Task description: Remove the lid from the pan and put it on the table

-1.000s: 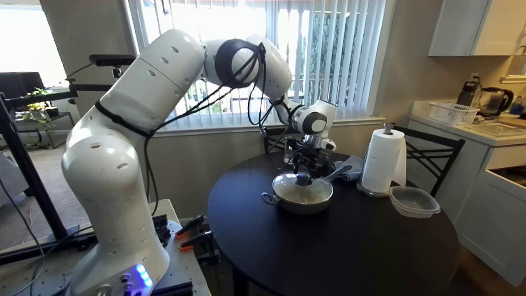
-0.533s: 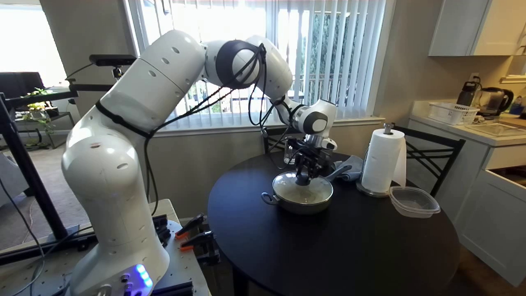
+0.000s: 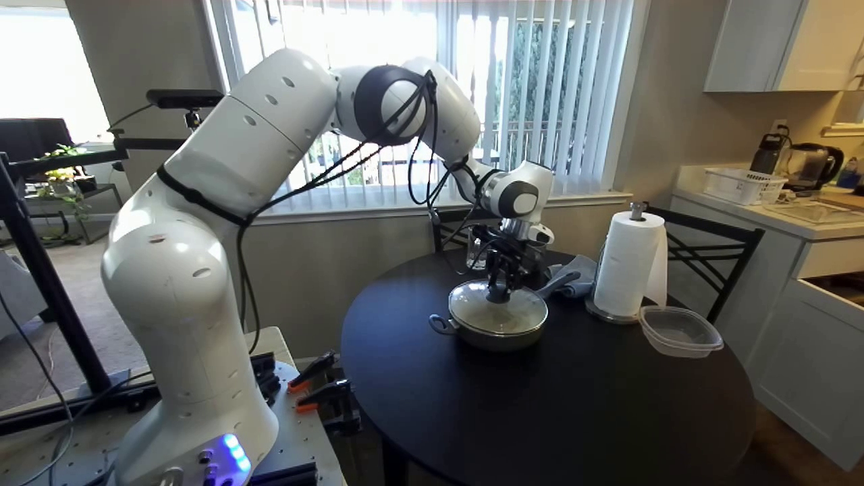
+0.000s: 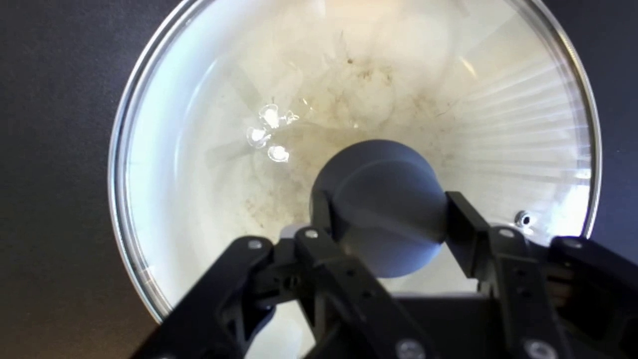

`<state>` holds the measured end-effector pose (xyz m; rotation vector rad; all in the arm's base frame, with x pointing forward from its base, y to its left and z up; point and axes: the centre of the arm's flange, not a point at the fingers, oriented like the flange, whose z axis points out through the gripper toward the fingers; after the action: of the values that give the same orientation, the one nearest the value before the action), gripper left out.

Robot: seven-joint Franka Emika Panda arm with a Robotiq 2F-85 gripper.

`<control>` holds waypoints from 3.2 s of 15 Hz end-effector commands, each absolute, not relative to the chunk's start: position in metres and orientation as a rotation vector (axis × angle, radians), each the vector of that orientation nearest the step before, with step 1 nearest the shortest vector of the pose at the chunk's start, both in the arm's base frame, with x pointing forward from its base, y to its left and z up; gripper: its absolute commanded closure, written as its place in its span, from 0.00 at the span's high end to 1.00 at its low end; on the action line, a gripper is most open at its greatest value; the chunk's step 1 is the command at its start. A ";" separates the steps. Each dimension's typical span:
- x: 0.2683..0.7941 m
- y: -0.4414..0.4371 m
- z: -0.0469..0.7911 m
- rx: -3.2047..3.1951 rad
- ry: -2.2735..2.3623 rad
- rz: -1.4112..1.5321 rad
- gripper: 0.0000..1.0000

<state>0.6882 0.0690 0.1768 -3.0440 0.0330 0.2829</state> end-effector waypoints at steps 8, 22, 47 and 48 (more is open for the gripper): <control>0.679 0.075 0.243 -3.072 0.154 0.179 0.33; 0.598 -0.066 0.262 -2.988 0.588 0.007 0.33; 0.540 -0.180 0.132 -2.891 0.978 -0.190 0.33; 0.541 -0.178 0.129 -2.885 0.977 -0.183 0.33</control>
<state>0.5336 -0.1748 0.1299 -2.9156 0.9996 -0.1351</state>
